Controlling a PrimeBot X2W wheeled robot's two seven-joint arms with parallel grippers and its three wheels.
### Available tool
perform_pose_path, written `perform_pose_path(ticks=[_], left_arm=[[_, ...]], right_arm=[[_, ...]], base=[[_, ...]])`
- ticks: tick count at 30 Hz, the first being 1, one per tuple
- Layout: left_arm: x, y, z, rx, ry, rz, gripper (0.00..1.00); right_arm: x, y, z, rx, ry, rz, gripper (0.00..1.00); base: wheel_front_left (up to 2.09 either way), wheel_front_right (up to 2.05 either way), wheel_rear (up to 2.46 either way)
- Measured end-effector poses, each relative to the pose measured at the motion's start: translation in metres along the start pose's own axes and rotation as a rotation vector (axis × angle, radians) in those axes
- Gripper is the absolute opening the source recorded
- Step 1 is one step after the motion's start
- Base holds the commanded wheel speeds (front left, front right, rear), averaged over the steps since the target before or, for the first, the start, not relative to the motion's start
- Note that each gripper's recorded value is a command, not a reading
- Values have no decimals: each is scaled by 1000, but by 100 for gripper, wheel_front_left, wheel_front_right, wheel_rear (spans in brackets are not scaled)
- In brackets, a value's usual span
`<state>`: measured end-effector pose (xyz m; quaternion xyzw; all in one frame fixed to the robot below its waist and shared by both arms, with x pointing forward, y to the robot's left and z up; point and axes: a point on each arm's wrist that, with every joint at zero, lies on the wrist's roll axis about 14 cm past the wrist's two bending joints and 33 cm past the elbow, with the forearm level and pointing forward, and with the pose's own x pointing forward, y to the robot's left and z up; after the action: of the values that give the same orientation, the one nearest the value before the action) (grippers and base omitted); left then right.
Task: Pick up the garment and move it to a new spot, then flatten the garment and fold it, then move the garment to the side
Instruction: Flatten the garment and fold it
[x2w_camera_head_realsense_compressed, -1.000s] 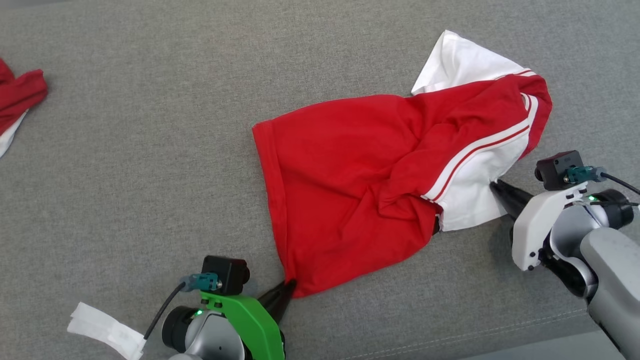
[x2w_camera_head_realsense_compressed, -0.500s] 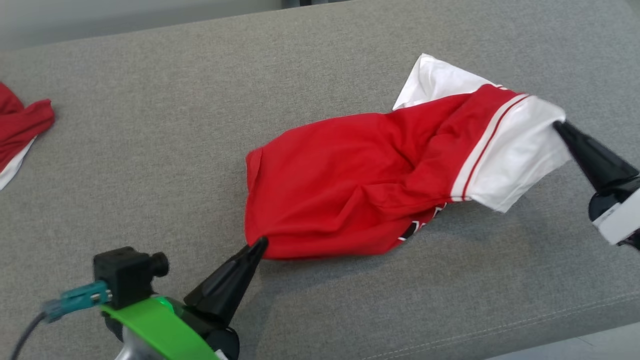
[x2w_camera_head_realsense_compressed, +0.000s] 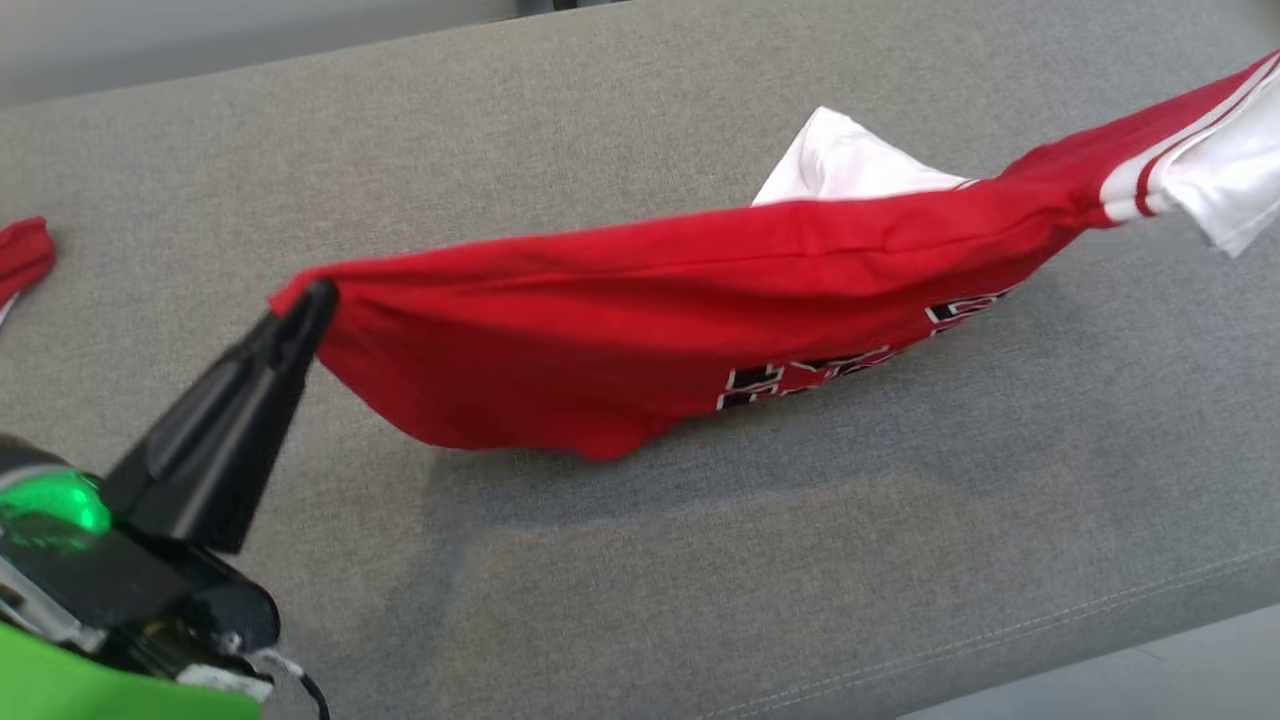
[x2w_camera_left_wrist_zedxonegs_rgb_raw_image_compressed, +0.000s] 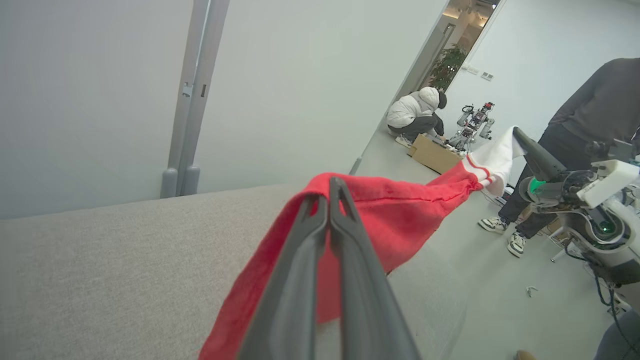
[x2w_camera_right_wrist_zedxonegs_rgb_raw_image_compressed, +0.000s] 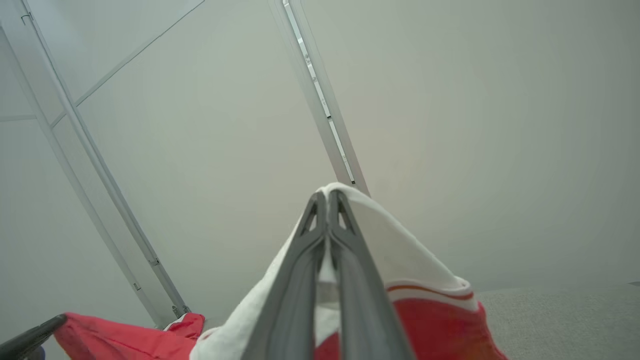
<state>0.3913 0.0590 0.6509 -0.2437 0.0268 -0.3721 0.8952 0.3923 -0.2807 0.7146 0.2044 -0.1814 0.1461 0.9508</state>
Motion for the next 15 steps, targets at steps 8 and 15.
perform_pose_path(ticks=[8,15], left_arm=[[61,76,29,135,44,99,0],[131,172,32,185,66,275,0]], right_arm=[[58,-15,-13,-42,-5,46,0],[152,-33,-78,73,4,50,0]], base=[[0,0,0],[0,0,0]])
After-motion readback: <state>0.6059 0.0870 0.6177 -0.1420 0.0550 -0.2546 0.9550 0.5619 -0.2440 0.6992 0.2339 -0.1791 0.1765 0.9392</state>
